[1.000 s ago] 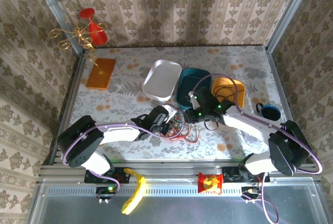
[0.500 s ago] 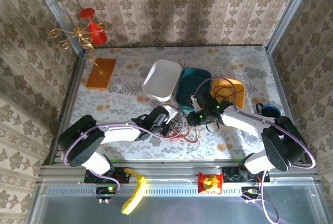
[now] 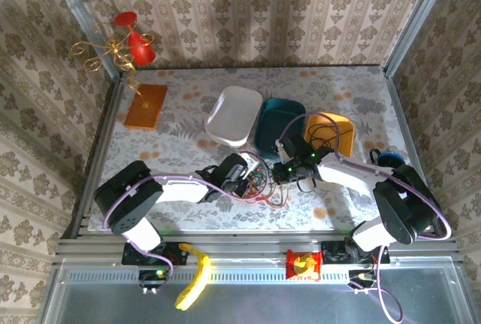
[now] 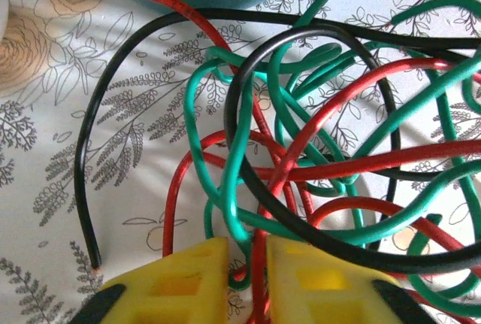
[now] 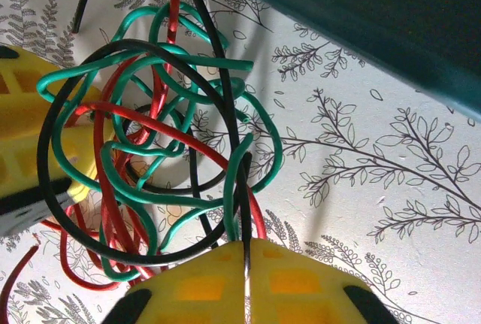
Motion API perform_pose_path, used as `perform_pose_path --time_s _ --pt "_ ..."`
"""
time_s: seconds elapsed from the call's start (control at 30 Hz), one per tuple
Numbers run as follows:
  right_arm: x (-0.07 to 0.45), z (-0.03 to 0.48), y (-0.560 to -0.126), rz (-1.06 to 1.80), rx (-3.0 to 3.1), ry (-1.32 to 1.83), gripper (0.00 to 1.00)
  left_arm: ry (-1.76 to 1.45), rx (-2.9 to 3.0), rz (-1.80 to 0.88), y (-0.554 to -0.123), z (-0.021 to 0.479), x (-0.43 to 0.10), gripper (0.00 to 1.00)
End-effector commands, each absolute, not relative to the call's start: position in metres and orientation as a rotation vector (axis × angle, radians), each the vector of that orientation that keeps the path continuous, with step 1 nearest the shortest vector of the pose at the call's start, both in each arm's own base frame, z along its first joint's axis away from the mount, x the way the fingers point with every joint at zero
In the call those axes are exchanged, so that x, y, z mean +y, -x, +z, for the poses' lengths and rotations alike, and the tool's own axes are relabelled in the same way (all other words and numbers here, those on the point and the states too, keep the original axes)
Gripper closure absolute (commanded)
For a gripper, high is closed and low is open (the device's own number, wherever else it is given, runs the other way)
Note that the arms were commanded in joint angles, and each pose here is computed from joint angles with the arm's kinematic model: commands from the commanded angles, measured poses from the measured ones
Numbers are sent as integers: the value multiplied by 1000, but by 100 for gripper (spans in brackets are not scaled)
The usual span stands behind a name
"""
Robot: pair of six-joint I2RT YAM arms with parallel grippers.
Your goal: Untangle the cables
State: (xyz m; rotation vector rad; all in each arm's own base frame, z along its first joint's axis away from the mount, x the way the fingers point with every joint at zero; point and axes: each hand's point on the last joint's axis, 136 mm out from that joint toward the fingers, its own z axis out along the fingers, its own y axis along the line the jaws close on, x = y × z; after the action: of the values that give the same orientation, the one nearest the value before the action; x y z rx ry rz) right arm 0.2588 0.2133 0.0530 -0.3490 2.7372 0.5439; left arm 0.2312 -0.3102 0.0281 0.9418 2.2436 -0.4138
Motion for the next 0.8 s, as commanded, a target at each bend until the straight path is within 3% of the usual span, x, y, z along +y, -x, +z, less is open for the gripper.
perform_pose_path --time_s 0.0,0.23,0.43,0.77 --pt "214 48 -259 551 2738 339 86 -960 2285 -389 -229 15 -306 83" --pt "214 40 -264 541 2738 299 85 -966 2290 -387 -227 13 -305 92" --pt "213 50 -270 538 2695 274 98 -964 2296 -380 -226 11 -302 100" --pt "140 160 -290 211 2367 0 100 -932 2319 -357 -224 6 -293 100"
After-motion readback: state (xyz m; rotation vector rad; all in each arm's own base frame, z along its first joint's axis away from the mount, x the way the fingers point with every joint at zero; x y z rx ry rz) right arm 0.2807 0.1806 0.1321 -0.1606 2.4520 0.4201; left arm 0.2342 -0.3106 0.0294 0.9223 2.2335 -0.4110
